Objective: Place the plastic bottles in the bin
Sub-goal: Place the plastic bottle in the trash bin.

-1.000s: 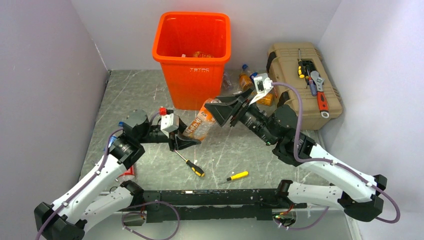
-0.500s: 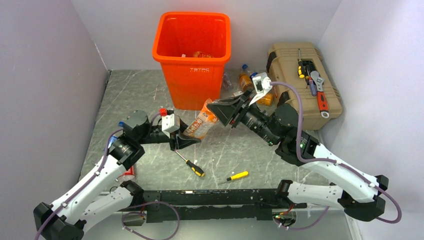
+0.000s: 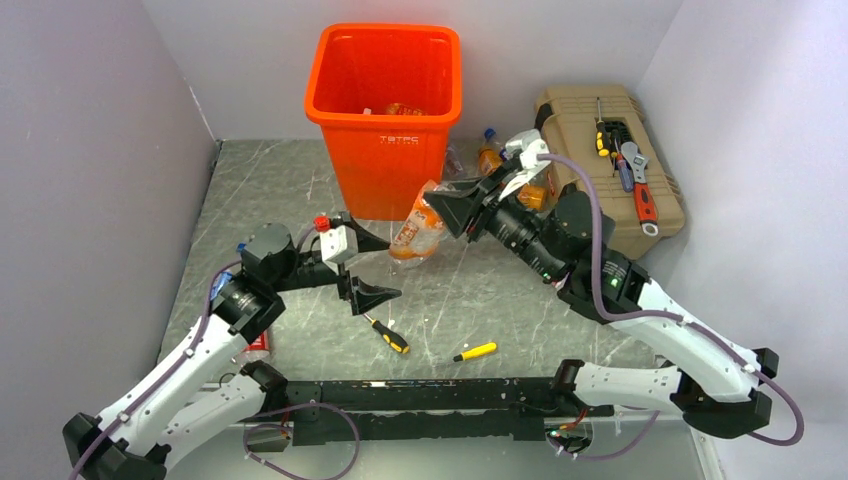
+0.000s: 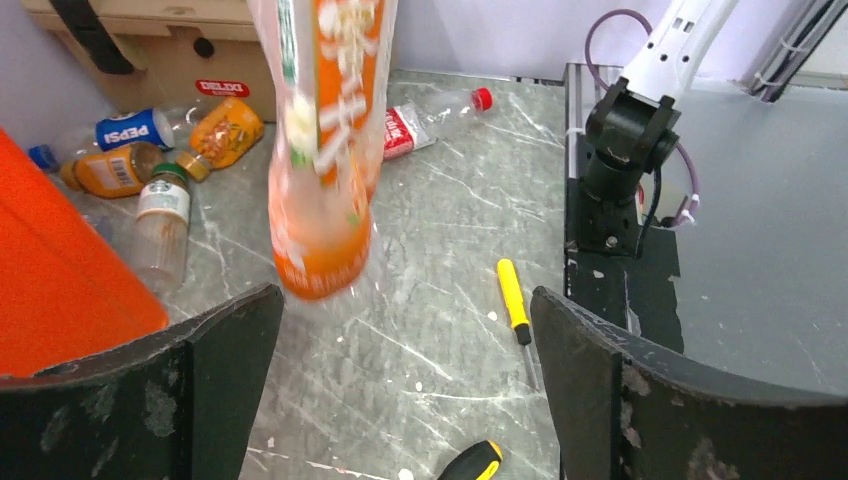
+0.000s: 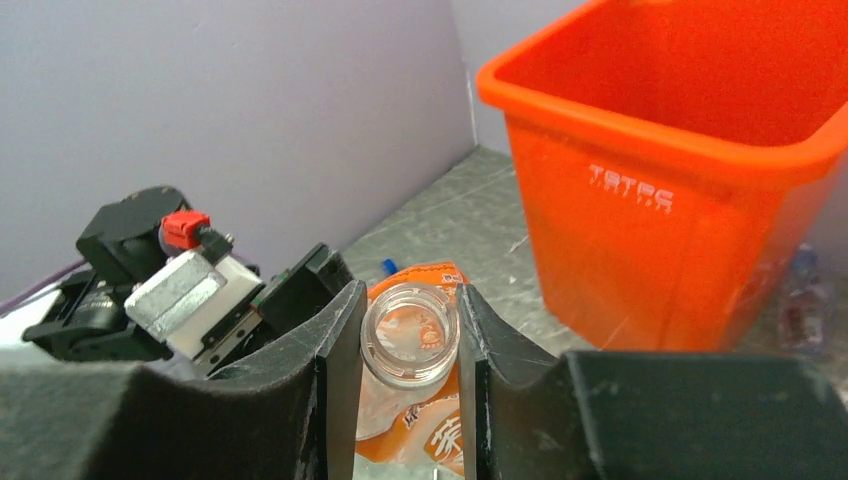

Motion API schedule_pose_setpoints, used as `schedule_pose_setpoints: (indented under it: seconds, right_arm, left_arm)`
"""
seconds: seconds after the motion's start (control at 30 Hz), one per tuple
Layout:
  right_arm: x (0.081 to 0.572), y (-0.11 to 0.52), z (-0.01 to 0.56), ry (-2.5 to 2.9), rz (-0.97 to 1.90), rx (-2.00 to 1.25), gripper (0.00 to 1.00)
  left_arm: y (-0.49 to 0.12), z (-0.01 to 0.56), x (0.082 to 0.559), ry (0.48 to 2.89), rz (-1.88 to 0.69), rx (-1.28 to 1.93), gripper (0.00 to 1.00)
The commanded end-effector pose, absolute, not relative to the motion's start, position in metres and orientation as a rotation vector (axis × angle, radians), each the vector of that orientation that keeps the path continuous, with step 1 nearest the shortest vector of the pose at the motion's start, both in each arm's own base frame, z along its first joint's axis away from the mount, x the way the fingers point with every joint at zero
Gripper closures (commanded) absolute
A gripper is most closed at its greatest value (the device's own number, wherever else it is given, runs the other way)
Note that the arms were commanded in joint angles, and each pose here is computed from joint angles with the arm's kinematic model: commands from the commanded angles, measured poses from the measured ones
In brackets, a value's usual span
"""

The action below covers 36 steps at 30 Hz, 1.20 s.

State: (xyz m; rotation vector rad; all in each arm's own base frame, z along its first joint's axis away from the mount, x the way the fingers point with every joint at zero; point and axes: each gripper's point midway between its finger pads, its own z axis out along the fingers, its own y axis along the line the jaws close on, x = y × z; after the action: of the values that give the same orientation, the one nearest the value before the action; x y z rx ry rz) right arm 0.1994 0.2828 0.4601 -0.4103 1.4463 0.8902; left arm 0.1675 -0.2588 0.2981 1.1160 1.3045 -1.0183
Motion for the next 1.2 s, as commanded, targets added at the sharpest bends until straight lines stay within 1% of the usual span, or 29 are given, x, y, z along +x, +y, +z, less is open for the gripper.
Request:
schedule_pose_setpoints:
  seconds: [0.0,0.2,0.3,0.37,0.47,0.6,0.73,0.83,0.9,1.03,1.17]
  right_arm:
    - [0.199,0.254,0.525,1.299,0.854,-0.337,1.0]
    - [0.189,0.231,0.599,1.127,0.888,-0.26,1.0]
    - [0.197,0.223,0.634,1.039,0.852,-0.186,1.0]
    - [0.209,0.215,0.656,0.972,0.789,-0.111,1.0]
    - [0.23,0.218,0.674,0.916,0.705,-0.07,1.0]
    - [0.281,0.23,0.683,0.905,0.687,-0.021,1.0]
    - [0.348,0.247,0.67,0.974,0.653,0.008,1.0]
    - [0.4,0.261,0.643,1.064,0.612,0.009,1.0]
    - [0.428,0.27,0.616,1.133,0.571,0.0,1.0]
    - [0.466,0.281,0.562,1.242,0.514,0.0,1.0]
    - [0.491,0.291,0.521,1.342,0.494,-0.014,1.0]
  left_arm:
    - [-0.251,0.326,0.168,1.257,-0.966,1.056,0.01]
    - [-0.239,0.333,0.182,1.271,-0.865,0.962,0.0]
    - [-0.231,0.334,0.194,1.296,-0.8,0.896,0.01]
    - [-0.225,0.334,0.205,1.322,-0.744,0.839,0.01]
    - [-0.214,0.334,0.218,1.369,-0.678,0.753,0.0]
    - [-0.193,0.333,0.237,1.427,-0.552,0.637,0.0]
    - [-0.166,0.335,0.251,1.451,-0.431,0.496,0.01]
    - [-0.149,0.341,0.252,1.435,-0.374,0.417,0.01]
    - [-0.136,0.348,0.251,1.413,-0.337,0.362,0.0]
    - [-0.11,0.357,0.249,1.376,-0.267,0.241,0.0]
    - [-0.098,0.357,0.249,1.375,-0.233,0.187,0.01]
